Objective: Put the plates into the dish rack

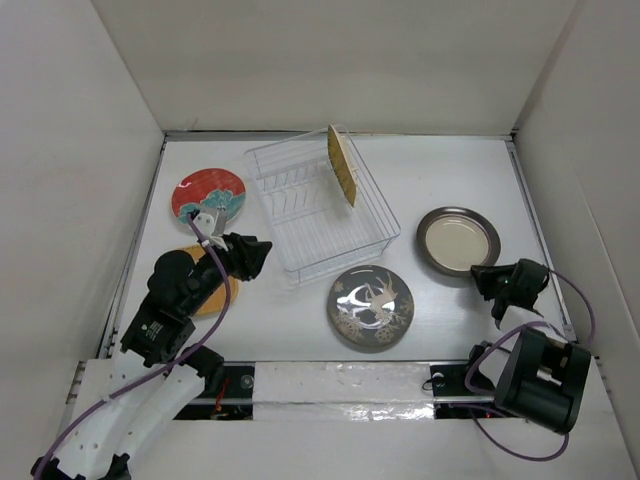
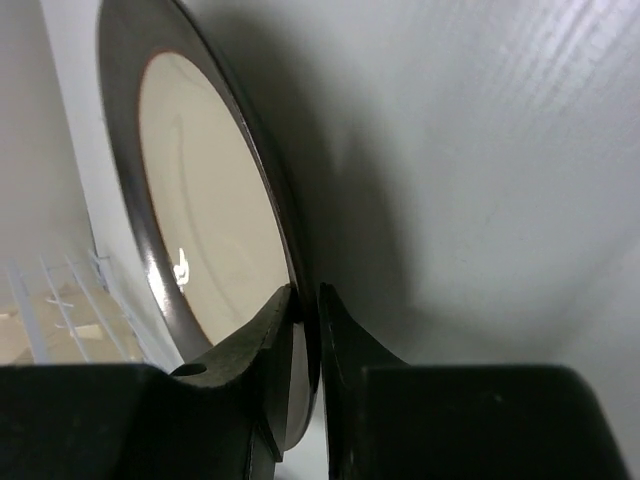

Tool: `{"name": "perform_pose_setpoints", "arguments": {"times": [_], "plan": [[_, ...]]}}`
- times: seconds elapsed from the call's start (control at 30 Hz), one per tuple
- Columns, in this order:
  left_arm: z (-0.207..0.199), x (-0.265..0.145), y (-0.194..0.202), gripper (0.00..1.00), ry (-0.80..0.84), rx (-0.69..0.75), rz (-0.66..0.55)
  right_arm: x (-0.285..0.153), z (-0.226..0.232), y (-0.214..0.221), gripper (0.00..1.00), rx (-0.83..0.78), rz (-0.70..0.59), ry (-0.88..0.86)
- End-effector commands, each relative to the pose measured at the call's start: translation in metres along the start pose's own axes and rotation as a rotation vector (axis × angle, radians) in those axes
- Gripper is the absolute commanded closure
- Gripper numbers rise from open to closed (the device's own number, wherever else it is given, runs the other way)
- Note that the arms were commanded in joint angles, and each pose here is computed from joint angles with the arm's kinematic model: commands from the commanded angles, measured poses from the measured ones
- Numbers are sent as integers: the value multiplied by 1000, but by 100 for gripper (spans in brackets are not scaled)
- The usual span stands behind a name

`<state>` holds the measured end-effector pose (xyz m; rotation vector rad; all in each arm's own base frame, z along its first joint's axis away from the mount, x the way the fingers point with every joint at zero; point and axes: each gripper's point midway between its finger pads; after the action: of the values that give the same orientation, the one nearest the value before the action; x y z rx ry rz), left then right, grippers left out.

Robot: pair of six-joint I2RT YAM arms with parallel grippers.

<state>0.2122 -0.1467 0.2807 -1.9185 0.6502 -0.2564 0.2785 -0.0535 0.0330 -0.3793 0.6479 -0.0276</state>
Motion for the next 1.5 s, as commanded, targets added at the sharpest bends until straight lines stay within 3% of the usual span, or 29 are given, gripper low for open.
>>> {"name": "perform_pose_setpoints", "arguments": {"times": [0.0, 0.23, 0.5, 0.6, 0.8, 0.87, 0.93, 0.97, 1.03, 1.1, 1.17, 1.2, 1.27, 1.3, 1.4, 1.47], "plan": [[-2, 3, -8, 62, 2, 7, -24, -12, 41, -37, 100, -62, -148, -124], [7, 11, -4, 63, -44, 4, -3, -71, 127, -99, 100, -252, -367, -266], [16, 16, -1, 63, -90, 4, 17, -108, 198, -110, 100, -404, -430, -388], [16, 16, -5, 63, -102, 9, 10, -135, 253, -104, 100, -458, -441, -507], [15, 11, -20, 64, -114, 18, -31, -197, 373, -57, 100, -623, -441, -730], [17, 8, -27, 64, -133, 19, -61, -193, 398, -23, 100, -682, -384, -744], [16, 5, -30, 65, -130, 19, -75, -210, 432, -16, 100, -719, -408, -782], [16, 5, -30, 65, -132, 17, -75, -185, 436, 6, 100, -776, -345, -740], [16, 4, -31, 65, -132, 17, -80, -204, 471, 27, 100, -805, -344, -791], [19, 3, -31, 65, -147, 13, -87, -178, 483, 57, 100, -902, -324, -737], [23, 0, -33, 65, -174, 11, -101, -194, 511, 67, 100, -924, -362, -740], [25, -1, -33, 65, -183, 11, -103, -165, 513, 91, 100, -999, -342, -692], [28, -3, -33, 65, -198, 12, -111, -179, 538, 95, 100, -1010, -379, -684], [28, -3, -34, 65, -200, 14, -115, -152, 537, 116, 100, -1093, -386, -630], [31, -3, -33, 65, -213, 11, -116, -157, 554, 109, 100, -1169, -558, -508], [33, -2, -32, 64, -219, 11, -112, -133, 553, 129, 100, -1234, -591, -433]]}}
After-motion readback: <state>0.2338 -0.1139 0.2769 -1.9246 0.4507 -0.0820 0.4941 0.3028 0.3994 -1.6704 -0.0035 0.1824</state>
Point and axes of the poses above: each gripper's point midway between its finger pads, its own x axis out along the fingers, its own z axis along the line the jaws close on, y = z × x, and after that the axes turned 7 degrees about -x, right-handed
